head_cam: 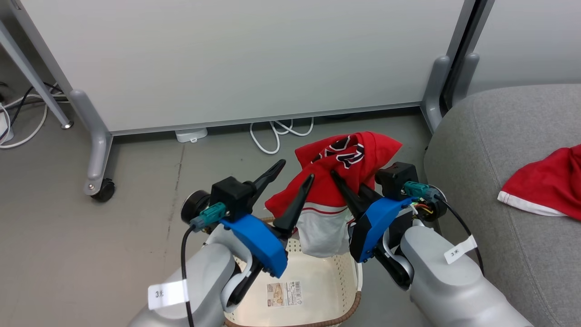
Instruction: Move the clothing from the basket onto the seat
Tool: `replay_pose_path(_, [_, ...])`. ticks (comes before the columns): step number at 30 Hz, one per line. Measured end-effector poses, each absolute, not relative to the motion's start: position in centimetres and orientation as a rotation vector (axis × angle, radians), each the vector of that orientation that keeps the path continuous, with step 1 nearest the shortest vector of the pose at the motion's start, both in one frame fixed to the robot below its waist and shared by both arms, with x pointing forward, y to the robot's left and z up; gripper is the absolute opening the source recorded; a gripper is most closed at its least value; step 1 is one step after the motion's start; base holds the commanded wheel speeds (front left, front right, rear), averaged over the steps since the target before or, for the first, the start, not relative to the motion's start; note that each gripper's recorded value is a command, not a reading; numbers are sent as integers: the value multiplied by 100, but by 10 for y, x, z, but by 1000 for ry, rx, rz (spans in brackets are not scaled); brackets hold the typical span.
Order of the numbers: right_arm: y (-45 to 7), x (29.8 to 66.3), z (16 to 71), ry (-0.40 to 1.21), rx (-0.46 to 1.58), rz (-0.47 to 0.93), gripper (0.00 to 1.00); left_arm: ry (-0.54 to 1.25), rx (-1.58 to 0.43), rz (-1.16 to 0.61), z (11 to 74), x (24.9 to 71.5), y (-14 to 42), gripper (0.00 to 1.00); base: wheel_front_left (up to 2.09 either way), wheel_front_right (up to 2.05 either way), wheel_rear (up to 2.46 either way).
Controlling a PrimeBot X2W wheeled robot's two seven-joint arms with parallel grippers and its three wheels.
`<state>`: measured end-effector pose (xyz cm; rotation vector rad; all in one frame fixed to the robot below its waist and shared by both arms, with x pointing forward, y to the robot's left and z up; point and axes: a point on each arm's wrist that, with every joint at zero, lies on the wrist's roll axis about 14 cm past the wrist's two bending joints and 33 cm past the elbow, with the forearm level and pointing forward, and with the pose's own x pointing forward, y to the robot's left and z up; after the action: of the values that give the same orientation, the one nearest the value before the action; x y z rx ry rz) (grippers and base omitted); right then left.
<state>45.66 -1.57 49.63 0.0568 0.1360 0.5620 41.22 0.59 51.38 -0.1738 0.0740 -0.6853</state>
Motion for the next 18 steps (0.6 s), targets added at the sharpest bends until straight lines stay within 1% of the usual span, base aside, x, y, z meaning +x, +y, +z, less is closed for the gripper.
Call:
replay_pose_path(4, [-17, 457, 496, 137, 60, 559, 0, 59, -195, -628, 509, 406, 25, 100, 0, 0, 0])
replay_pose_path(10, [-20, 457, 498, 131, 64, 551, 0, 53, -192, -526, 492, 386, 61, 100, 0, 0, 0])
replay_pose_path(18, [-24, 455, 500, 127, 68, 540, 0, 65, -206, -440, 481, 373, 86, 100, 0, 0, 0])
